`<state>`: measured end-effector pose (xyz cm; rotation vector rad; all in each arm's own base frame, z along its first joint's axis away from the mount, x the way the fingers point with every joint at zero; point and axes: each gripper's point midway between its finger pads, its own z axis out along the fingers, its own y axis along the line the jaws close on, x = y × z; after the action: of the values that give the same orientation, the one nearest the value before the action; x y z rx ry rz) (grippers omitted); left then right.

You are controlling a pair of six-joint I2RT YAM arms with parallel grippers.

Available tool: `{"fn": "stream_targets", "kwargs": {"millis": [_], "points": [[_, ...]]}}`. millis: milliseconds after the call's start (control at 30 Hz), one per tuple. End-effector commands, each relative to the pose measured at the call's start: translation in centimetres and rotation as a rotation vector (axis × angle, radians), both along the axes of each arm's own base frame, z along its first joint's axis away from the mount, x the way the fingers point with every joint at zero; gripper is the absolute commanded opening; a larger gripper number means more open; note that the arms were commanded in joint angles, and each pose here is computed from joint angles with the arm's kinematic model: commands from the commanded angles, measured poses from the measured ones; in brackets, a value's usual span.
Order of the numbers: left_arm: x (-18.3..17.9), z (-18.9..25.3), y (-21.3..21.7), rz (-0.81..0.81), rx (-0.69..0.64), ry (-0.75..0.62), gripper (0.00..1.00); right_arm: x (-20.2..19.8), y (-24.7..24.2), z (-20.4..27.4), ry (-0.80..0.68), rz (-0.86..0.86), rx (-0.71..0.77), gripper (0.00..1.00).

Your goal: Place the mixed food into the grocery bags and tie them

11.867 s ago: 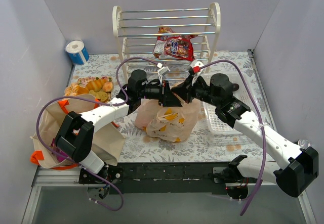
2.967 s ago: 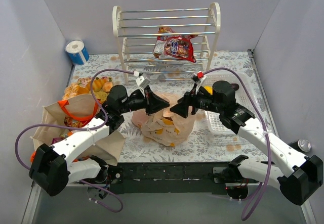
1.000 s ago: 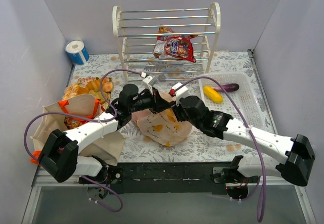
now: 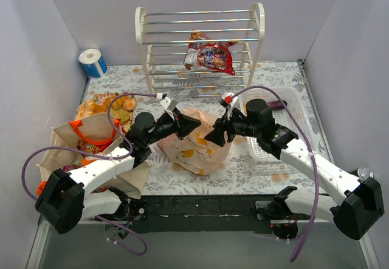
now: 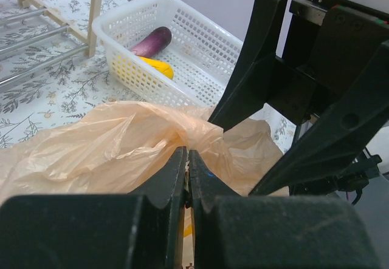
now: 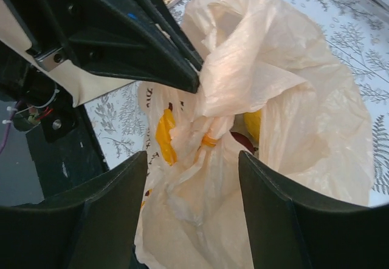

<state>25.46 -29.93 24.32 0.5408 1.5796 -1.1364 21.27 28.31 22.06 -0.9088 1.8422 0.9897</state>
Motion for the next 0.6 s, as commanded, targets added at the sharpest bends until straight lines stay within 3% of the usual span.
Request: {"fn": "stream_targets", "kwargs": {"millis": [0,567], "points": [[0.0,1.2,0.3,0.027,-0.025,-0.022,0.0,1.7,-0.9,2.9,-0.074,-0.122,0.058,0.66],[-1.3,2.7,-0.1,-0.056,-0.046,-0.113,0.0,2.5,-0.7,2.8,-0.045,-0.074,0.075,0.68]]}}
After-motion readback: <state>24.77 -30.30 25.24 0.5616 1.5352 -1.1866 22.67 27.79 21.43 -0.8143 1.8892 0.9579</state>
